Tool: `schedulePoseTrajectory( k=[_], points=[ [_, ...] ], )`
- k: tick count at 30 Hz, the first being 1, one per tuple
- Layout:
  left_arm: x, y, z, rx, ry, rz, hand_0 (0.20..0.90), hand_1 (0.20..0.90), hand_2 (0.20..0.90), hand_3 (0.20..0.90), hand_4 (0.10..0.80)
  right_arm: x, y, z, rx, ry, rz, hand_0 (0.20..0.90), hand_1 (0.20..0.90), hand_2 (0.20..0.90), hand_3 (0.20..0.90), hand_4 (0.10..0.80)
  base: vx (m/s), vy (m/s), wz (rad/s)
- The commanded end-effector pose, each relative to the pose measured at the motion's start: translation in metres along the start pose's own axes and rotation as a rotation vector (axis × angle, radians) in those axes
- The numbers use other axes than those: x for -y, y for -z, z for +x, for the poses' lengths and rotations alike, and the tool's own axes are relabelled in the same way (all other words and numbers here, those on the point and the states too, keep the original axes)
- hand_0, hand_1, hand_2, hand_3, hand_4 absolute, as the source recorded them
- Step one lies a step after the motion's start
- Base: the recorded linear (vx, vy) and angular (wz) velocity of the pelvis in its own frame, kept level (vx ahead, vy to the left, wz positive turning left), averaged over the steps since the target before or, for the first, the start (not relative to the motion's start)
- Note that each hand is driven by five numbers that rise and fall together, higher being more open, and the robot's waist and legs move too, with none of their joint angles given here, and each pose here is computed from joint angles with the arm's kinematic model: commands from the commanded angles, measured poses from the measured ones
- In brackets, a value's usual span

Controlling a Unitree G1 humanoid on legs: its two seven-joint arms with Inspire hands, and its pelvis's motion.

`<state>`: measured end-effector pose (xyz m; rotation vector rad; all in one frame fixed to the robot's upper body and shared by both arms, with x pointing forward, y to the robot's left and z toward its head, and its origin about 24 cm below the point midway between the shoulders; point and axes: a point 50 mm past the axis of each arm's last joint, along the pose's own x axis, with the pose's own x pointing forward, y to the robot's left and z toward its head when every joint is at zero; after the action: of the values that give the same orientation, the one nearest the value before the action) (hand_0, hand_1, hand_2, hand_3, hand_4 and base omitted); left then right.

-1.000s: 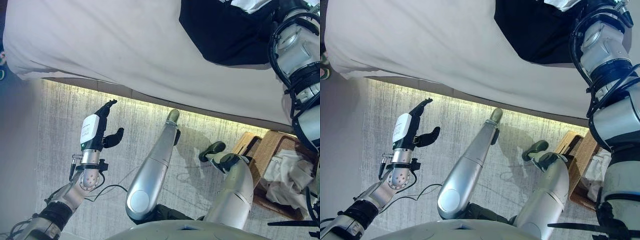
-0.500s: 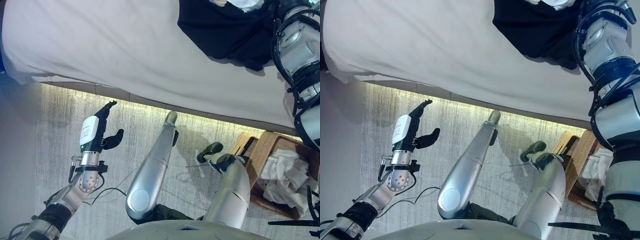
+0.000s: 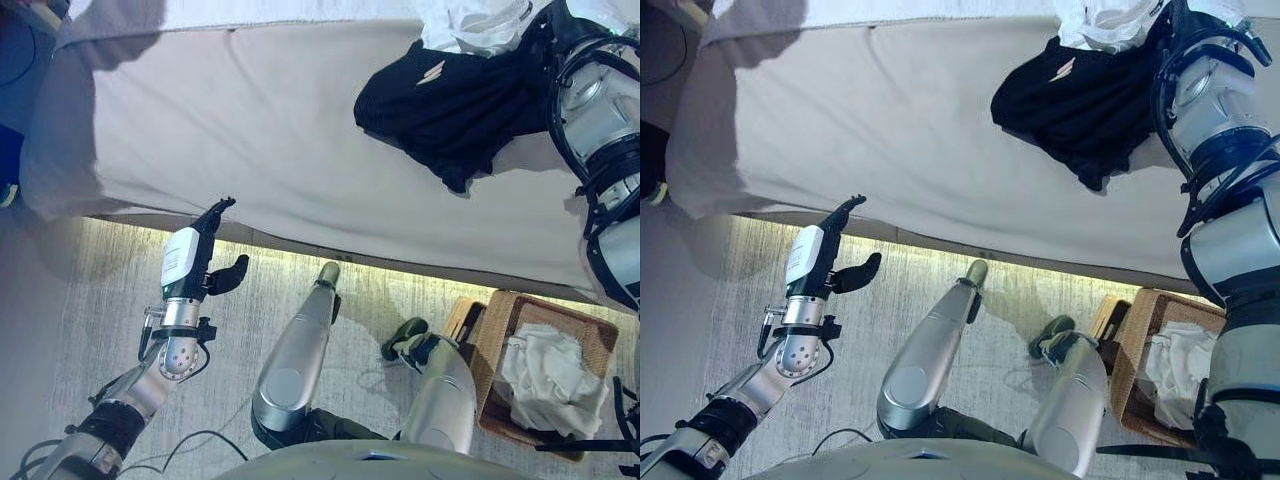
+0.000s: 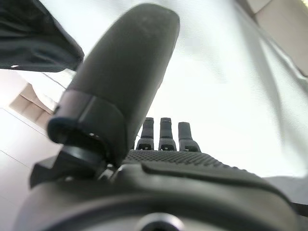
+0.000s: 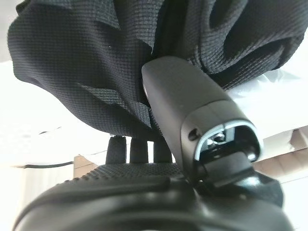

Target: Pick up the clothes from the bed and place them into the basket

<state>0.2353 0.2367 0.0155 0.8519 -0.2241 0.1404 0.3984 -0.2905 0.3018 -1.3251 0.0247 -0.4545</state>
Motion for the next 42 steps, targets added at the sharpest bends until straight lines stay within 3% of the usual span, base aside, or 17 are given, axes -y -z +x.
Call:
schedulePoseTrajectory(
  k=[1,13,26,37,42],
  points=[
    [-0.015,-0.003,0.008,0.043,-0.077,-0.007,0.900,0.900,0.900,0.900,0.800,0.062,0.024,-0.002,-0.029,0.181,-0.006,0.300,0.300,0.300,0.200,0.100,0.047,0.013,-0.13],
    [-0.010,-0.002,0.012,0.032,-0.055,0.004,0.900,0.900,0.900,0.900,0.800,0.057,0.060,-0.007,-0.128,0.132,0.008,0.300,0.300,0.300,0.200,0.100,0.015,0.018,-0.14],
    [-0.010,-0.002,0.020,0.024,-0.051,0.007,0.900,0.900,0.900,0.900,0.800,0.063,0.120,-0.023,-0.376,0.089,-0.059,0.300,0.300,0.300,0.200,0.100,0.019,-0.004,-0.12],
    [-0.008,0.001,0.016,-0.001,-0.036,0.008,0.900,0.900,0.900,0.900,0.800,0.096,0.133,-0.032,-0.449,0.171,-0.091,0.300,0.300,0.300,0.200,0.100,0.033,-0.014,-0.08],
    [-0.009,-0.001,0.020,0.004,-0.041,0.005,0.900,0.900,0.900,0.900,0.800,0.097,0.123,-0.028,-0.382,0.143,0.019,0.300,0.300,0.300,0.200,0.100,-0.012,-0.024,-0.03]
  ],
)
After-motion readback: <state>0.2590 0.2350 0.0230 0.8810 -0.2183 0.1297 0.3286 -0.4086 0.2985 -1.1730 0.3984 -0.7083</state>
